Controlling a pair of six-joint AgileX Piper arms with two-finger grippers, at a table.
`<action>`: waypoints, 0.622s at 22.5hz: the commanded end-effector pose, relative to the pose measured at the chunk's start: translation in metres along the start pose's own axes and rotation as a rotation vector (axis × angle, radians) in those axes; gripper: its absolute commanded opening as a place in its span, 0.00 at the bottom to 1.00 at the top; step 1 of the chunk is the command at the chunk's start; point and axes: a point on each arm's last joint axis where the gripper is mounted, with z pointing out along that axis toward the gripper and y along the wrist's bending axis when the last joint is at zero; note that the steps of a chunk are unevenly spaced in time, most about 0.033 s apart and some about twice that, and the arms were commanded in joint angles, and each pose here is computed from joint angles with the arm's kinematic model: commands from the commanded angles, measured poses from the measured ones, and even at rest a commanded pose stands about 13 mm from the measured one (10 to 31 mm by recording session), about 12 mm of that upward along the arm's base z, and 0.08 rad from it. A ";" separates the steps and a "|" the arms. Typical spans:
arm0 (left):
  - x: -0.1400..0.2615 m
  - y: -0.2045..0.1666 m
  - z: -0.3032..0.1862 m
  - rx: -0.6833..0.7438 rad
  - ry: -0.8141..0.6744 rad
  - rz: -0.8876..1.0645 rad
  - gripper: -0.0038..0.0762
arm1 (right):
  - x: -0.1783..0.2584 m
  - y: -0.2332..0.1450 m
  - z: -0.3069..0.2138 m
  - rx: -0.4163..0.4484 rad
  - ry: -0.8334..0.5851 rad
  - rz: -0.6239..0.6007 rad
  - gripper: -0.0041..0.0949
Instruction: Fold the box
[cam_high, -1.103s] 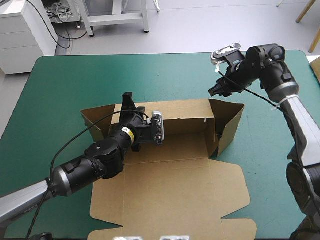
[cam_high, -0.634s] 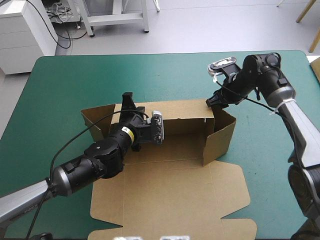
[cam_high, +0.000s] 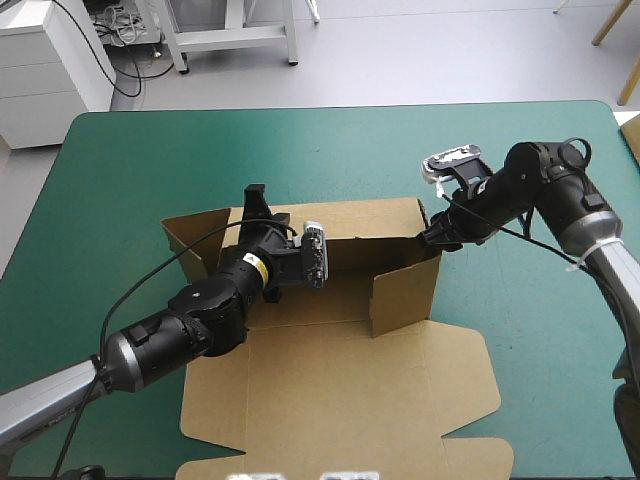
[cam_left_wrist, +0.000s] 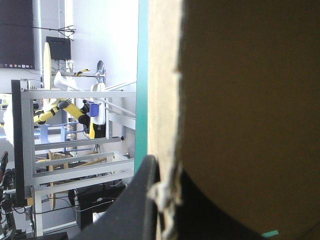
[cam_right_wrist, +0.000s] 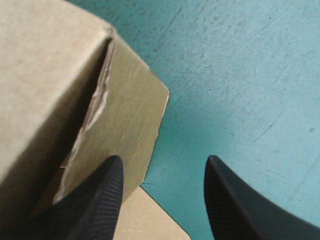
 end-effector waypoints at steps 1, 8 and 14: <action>-0.005 0.008 -0.008 -0.021 -0.052 -0.030 0.04 | 0.001 0.010 -0.035 -0.004 -0.134 -0.028 0.52; -0.005 0.008 -0.008 -0.020 -0.054 -0.031 0.04 | 0.026 0.022 -0.047 -0.009 -0.205 -0.060 0.52; -0.006 0.008 -0.008 -0.019 -0.058 -0.042 0.04 | 0.056 0.032 -0.045 -0.003 -0.284 -0.104 0.52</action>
